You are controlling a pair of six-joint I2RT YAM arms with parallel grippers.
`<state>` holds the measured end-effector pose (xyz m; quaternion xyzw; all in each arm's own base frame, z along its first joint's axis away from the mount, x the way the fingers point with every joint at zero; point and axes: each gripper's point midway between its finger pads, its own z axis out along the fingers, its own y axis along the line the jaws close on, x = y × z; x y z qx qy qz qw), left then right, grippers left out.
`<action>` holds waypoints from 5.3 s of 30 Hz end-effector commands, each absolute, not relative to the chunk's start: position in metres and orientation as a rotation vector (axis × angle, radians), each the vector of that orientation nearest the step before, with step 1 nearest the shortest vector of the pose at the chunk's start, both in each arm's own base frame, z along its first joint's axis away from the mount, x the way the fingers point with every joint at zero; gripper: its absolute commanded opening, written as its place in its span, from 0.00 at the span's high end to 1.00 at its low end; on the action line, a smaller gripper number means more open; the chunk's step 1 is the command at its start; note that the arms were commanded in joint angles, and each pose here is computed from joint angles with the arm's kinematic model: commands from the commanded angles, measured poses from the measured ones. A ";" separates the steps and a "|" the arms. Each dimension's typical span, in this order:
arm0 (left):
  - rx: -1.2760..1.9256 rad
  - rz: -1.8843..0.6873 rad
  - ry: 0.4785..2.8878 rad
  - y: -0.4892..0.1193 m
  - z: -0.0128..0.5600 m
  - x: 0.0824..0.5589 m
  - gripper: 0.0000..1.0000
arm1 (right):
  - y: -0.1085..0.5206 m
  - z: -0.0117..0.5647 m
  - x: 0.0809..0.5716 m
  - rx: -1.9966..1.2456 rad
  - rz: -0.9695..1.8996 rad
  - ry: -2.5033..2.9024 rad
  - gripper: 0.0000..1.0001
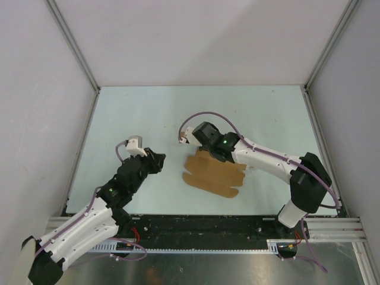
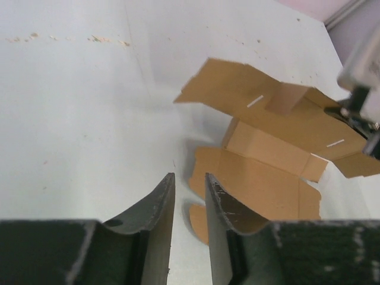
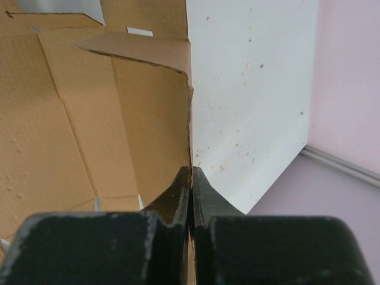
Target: Fold the paper box
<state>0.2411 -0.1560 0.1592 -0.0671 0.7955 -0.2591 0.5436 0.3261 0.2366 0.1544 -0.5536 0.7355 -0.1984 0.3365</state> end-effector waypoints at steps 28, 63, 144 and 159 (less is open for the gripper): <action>-0.091 -0.560 1.868 -0.171 0.119 0.312 0.34 | 0.237 0.146 0.292 -1.489 -0.305 1.615 1.00; 0.443 -0.902 1.912 -0.264 0.096 0.262 0.77 | 0.243 0.128 0.288 -1.448 -0.162 1.711 0.97; 0.840 -0.787 1.713 -0.296 0.058 0.235 0.31 | 0.234 0.099 0.269 -1.475 -0.381 1.714 0.95; 0.753 -0.785 1.644 -0.295 0.063 0.246 0.31 | 0.235 0.090 0.268 -1.383 -0.409 1.671 0.94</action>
